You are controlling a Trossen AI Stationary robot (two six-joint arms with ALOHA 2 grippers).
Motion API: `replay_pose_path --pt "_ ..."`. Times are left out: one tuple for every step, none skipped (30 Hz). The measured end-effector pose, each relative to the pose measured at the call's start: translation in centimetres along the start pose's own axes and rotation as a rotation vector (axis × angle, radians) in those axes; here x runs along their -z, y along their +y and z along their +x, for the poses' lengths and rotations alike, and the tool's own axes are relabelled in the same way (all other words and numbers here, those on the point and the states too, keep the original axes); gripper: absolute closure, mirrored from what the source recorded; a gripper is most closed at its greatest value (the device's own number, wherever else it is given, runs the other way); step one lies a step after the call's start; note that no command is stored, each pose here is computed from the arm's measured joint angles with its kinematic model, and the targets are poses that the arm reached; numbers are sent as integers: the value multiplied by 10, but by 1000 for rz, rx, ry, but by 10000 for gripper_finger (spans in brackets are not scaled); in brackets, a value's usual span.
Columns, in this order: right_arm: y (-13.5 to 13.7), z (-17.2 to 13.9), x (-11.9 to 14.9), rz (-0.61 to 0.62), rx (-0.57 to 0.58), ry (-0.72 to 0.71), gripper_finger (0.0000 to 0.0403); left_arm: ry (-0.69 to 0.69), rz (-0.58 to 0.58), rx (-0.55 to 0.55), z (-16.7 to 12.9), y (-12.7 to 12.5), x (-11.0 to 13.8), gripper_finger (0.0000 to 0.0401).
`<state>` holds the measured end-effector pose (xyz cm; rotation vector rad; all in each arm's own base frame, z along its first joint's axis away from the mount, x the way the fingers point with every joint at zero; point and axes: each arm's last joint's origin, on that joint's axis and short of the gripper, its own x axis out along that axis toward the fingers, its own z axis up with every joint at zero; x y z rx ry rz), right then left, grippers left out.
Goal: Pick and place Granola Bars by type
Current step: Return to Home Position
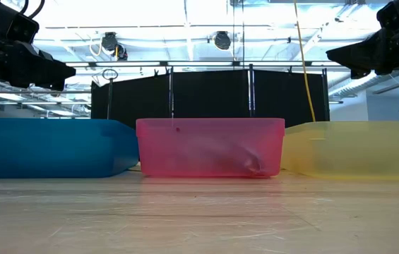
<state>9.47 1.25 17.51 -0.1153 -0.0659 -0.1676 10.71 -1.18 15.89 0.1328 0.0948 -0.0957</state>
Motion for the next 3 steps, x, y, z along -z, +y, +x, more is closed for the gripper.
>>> replay_pose_path --pt "0 0 0 0 0 -1 403 0 0 0 0 0 0 375" --pt "0 0 0 0 0 0 403 0 0 0 0 0 0 375" --pt "0 0 0 0 0 0 403 0 0 0 0 0 0 375"
